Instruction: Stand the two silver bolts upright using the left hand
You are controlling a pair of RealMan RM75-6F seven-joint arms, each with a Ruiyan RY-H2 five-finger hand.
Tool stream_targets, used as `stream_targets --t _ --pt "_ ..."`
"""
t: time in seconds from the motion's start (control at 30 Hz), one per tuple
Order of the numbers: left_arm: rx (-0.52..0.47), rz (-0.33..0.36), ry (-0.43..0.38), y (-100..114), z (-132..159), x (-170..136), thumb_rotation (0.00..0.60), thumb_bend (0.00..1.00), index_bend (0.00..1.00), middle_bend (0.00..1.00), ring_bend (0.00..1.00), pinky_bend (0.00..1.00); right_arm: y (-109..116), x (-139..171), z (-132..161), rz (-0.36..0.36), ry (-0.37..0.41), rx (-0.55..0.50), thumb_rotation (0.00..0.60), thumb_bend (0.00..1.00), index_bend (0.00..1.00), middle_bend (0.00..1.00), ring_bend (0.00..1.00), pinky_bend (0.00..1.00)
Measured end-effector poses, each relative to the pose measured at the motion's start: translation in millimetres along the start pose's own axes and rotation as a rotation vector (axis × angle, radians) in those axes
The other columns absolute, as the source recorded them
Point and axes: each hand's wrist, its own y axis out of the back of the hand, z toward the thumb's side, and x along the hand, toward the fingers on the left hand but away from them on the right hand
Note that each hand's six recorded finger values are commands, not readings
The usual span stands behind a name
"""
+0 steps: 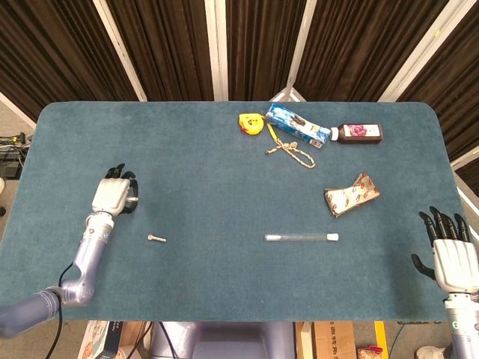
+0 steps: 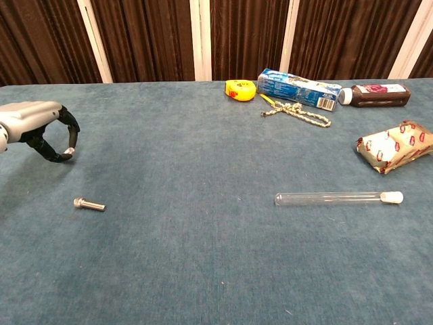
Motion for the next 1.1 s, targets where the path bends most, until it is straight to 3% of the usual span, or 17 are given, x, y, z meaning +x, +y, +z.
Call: stream_targets --t 0.3,0.57,1.1 --pt "-0.199 -0.027 -0.009 2 -12 -3 0.6 0.5 0.58 0.23 0.02 0.09 -1 0 1 0.002 0.0 0.0 0.6 0.25 0.14 0.08 0.12 0.0" --pt "-0.297 -0.048 -0.005 1 -20 -2 0.6 0.5 0.58 0.23 0.02 0.08 -3 0 1 0.003 -0.001 0.003 0.6 0.25 0.14 0.08 0.12 0.0" --pt "-0.254 -0.072 -0.026 0 -20 0 0.6 0.46 0.55 0.23 0.01 0.06 -5 -1 2 0.014 0.001 0.003 0.6 0.25 0.14 0.08 0.12 0.0"
